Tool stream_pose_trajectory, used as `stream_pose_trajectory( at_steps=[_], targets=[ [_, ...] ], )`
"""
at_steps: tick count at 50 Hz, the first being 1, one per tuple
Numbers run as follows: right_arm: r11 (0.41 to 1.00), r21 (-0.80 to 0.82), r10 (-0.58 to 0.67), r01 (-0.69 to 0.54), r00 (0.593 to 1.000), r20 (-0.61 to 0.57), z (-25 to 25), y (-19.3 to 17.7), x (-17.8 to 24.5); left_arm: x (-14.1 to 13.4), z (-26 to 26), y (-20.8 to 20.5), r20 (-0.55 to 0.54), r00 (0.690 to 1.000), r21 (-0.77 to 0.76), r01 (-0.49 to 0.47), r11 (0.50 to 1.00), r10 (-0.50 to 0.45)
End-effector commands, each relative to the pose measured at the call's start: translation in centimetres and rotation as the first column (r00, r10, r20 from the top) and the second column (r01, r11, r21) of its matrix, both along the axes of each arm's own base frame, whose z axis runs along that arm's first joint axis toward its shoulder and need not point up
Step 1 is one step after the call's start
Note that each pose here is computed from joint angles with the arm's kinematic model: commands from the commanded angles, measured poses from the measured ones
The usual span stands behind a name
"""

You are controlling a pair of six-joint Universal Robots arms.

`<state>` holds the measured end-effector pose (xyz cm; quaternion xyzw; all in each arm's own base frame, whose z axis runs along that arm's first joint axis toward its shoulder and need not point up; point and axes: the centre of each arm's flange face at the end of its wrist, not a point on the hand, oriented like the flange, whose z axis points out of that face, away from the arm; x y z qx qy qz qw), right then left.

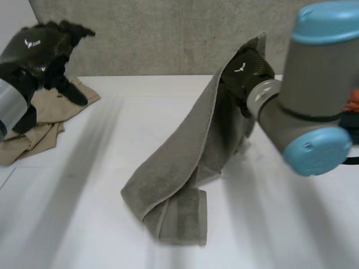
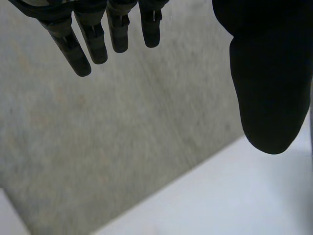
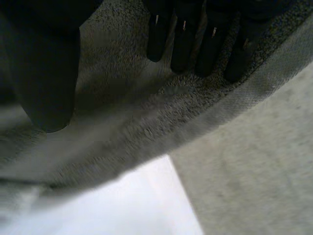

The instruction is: Fold the laundry.

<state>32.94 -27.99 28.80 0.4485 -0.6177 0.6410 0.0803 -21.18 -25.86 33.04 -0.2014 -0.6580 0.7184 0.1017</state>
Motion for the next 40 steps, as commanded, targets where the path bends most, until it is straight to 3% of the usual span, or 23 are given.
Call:
stream_pose_trajectory(
  at_steps=[1, 13, 24, 31, 40],
  targets=[
    [0.949, 0.301, 0.060, -0.092, 0.992, 0.115, -0.7, 0.2, -2.2, 0.2, -3.5, 2.6, 0.174, 0.984, 0.173, -0.061, 0.983, 0.031],
    [0.852, 0.518, 0.105, -0.074, 0.994, -0.032, -2.3, -1.5, -7.2, -1.7, -5.7, 5.4, 0.191, 0.979, 0.264, 0.020, 0.964, -0.073],
    [0.814, 0.561, 0.090, -0.152, 0.987, 0.136, -0.8, -2.4, -8.7, -2.6, -9.1, 5.0, 0.210, 0.972, 0.377, 0.014, 0.926, -0.100],
    [0.858, 0.475, 0.094, -0.196, 0.969, 0.230, 0.6, -2.3, -8.9, -2.7, -10.7, 4.0, 0.191, 0.979, 0.440, -0.014, 0.898, -0.078],
    [0.901, 0.398, 0.123, -0.175, 0.981, 0.152, -2.7, -1.8, -6.4, -3.5, -12.0, 4.0, 0.193, 0.976, 0.478, -0.002, 0.878, -0.103]
  ],
)
